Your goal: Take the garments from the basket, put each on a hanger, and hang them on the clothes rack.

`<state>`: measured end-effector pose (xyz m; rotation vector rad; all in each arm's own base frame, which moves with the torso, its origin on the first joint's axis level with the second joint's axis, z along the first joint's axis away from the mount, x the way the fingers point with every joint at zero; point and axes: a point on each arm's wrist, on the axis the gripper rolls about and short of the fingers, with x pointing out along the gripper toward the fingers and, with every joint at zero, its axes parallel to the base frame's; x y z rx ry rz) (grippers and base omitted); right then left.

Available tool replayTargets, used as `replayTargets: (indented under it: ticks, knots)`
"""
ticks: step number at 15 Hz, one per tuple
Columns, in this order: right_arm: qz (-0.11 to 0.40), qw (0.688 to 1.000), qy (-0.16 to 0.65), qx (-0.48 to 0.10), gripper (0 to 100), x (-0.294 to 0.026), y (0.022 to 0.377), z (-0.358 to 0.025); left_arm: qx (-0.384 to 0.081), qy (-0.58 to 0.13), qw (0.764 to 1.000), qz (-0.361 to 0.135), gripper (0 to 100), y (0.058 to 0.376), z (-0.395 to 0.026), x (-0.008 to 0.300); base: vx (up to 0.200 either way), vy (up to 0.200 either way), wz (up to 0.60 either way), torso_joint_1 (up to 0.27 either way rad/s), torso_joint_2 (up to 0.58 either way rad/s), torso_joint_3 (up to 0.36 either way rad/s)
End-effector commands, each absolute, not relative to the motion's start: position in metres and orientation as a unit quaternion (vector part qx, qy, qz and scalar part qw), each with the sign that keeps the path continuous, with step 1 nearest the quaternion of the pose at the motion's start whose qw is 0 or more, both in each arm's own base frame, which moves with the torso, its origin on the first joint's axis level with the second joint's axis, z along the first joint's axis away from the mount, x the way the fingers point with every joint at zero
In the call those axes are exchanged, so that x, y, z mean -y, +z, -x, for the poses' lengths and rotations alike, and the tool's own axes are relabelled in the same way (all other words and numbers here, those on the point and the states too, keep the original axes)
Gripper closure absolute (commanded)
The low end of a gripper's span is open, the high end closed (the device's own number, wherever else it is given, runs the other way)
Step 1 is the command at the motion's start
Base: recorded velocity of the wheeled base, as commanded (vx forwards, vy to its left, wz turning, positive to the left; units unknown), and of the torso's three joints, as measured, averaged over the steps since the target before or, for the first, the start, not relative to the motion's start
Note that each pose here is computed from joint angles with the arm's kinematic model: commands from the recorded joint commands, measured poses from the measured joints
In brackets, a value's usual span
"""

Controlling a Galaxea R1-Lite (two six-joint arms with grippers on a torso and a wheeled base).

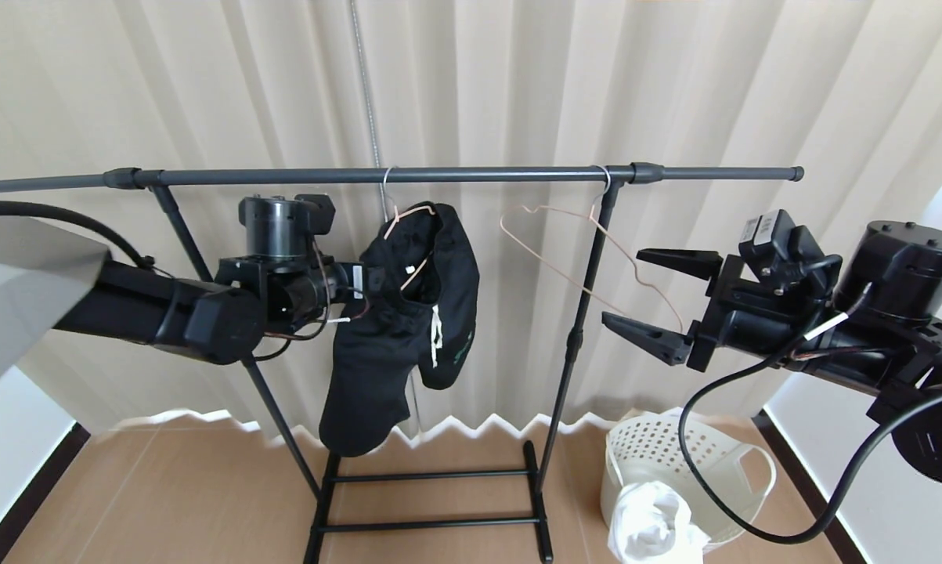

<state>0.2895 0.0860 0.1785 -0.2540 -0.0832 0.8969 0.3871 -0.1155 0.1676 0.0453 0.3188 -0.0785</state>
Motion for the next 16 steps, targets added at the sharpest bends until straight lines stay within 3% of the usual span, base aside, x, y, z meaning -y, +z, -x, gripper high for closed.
replayTargets:
  ticks: [1, 2, 3, 4, 5, 7, 10, 11, 14, 16]
  knots:
    - [0.103, 0.902, 0.416, 0.060, 0, -0.082, 0.200, -0.279, -0.118, -0.061, 0.991, -0.023, 0, 0.216, -0.312, 0.106, 0.000, 0.000, 0.00, 0.000, 0.00, 0.000]
    - [0.045, 0.914, 0.397, 0.068, 0, -0.074, 0.223, -0.267, -0.122, -0.076, 0.989, -0.030, 0, 0.217, -0.266, 0.099, 0.000, 0.000, 0.00, 0.000, 0.00, 0.000]
    - [0.038, 0.916, 0.392, 0.070, 0, -0.072, 0.226, -0.265, -0.123, -0.078, 0.989, -0.031, 0, 0.217, -0.261, 0.098, 0.000, 0.000, 0.00, 0.000, 0.00, 0.000]
    - [-0.016, 0.945, 0.318, 0.080, 0, -0.040, 0.252, -0.247, -0.121, -0.088, 0.988, -0.034, 0, 0.211, -0.207, 0.081, 0.000, 0.000, 0.00, 0.000, 0.00, 0.000]
    - [-0.025, 0.949, 0.307, 0.068, 0, -0.034, 0.254, -0.238, -0.121, -0.089, 0.988, -0.034, 0, 0.208, -0.190, 0.075, 0.000, 0.000, 0.00, 0.000, 0.00, 0.000]
    - [-0.044, 0.960, 0.275, -0.017, 0, -0.024, 0.241, -0.172, -0.120, -0.091, 0.988, -0.034, 0, 0.185, -0.135, 0.052, 0.000, 0.000, 0.00, 0.000, 0.00, 0.000]
    - [-0.030, 0.971, 0.228, -0.058, 0, -0.019, 0.209, -0.121, -0.140, -0.088, 0.986, -0.039, 0, 0.152, -0.099, 0.036, 0.000, 0.000, 0.00, 0.000, 0.00, 0.000]
    - [-0.013, 0.975, 0.198, -0.095, 0, -0.016, 0.174, -0.100, -0.150, -0.086, 0.984, -0.043, 0, 0.133, -0.080, 0.028, 0.000, 0.000, 0.00, 0.000, 0.00, 0.000]
    - [0.037, 0.973, 0.176, -0.145, 0, -0.012, 0.119, -0.065, -0.156, -0.084, 0.983, -0.043, 0, 0.110, -0.059, 0.019, 0.000, 0.000, 0.00, 0.000, 0.00, 0.000]
    - [0.040, 0.972, 0.166, -0.160, 0, -0.010, 0.104, -0.047, -0.145, -0.087, 0.985, -0.039, 0, 0.110, -0.054, 0.017, 0.000, 0.000, 0.00, 0.000, 0.00, 0.000]
